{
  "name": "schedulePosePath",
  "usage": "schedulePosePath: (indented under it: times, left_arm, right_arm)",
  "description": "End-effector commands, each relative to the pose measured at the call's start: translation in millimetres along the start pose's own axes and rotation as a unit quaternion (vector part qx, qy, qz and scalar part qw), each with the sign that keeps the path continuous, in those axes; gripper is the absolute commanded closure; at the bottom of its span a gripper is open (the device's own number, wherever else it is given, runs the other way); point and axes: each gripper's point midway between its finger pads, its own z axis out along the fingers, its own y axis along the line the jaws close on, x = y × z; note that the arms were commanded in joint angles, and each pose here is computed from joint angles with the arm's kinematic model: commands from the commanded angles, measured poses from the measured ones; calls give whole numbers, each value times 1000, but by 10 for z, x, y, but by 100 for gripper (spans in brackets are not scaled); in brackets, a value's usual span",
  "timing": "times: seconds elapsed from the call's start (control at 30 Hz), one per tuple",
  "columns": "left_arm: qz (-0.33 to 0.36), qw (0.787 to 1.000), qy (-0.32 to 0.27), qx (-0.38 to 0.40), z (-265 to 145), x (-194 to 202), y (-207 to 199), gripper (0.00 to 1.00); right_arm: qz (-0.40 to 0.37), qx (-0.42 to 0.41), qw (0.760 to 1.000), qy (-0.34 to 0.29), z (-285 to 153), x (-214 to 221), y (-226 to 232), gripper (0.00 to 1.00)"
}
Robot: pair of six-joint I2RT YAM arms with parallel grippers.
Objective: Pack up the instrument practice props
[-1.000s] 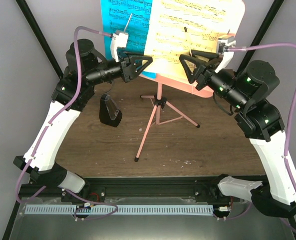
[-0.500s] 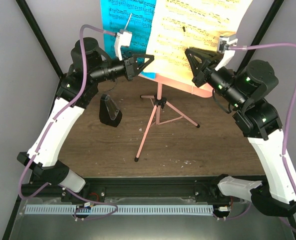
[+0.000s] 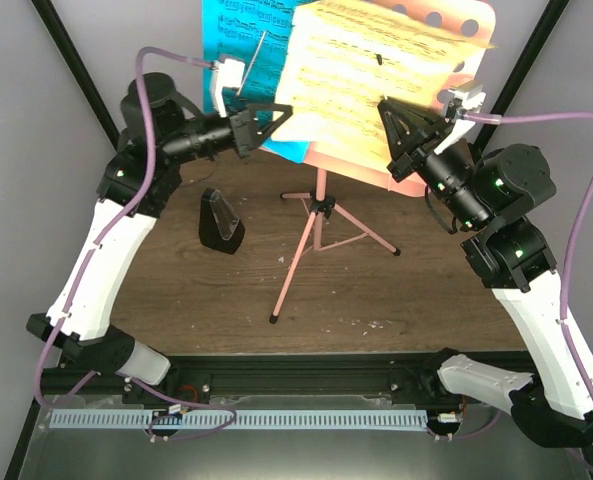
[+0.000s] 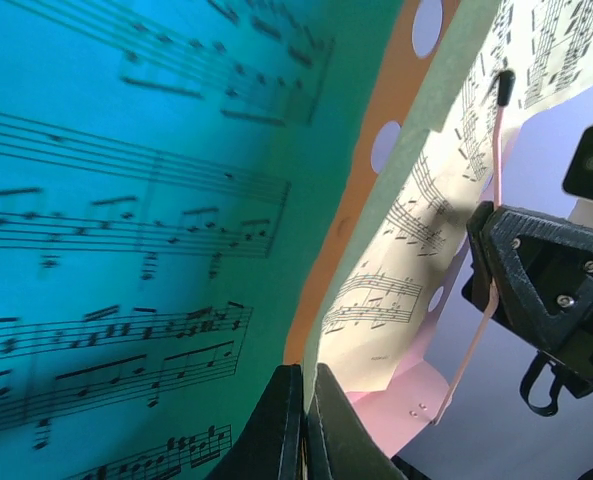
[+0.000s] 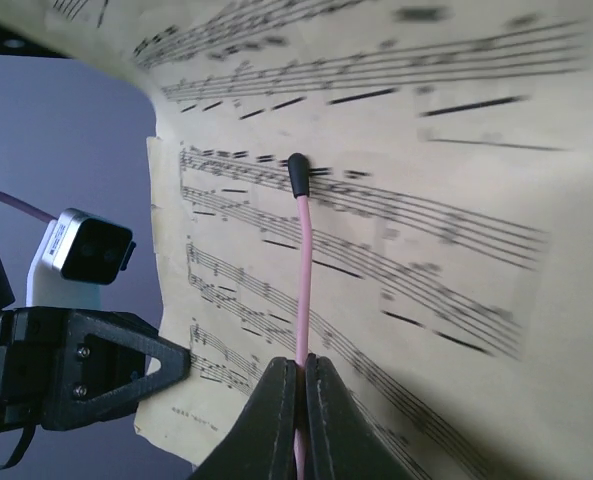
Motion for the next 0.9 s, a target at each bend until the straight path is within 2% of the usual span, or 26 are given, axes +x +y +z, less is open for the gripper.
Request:
schedulePosePath:
  times: [0.0, 0.2, 0.37, 0.6, 0.73, 0.87]
  left_arm:
    - [-23, 999, -29, 5, -394, -153, 50, 100]
    - [-43, 996, -48, -54, -912, 47, 284, 100]
    - [-99, 988, -68, -98, -1302, 307, 595, 100]
    - [-129, 984, -68, -101, -1443, 503, 686, 100]
    - [-134, 977, -86, -141, -1566, 566, 786, 100]
    - [-143, 962, -87, -214, -1730, 860, 977, 100]
  right_arm:
    - [10, 31, 999, 6, 12, 71, -121, 99]
    - [21, 48, 999, 9, 50, 117, -192, 99]
    - [28, 56, 998, 13, 95, 159, -234, 99]
    - [33, 58, 998, 15, 112, 174, -246, 99]
    - [34, 53, 998, 12, 93, 152, -219, 88]
    - [33, 37, 999, 13, 72, 130, -158, 79]
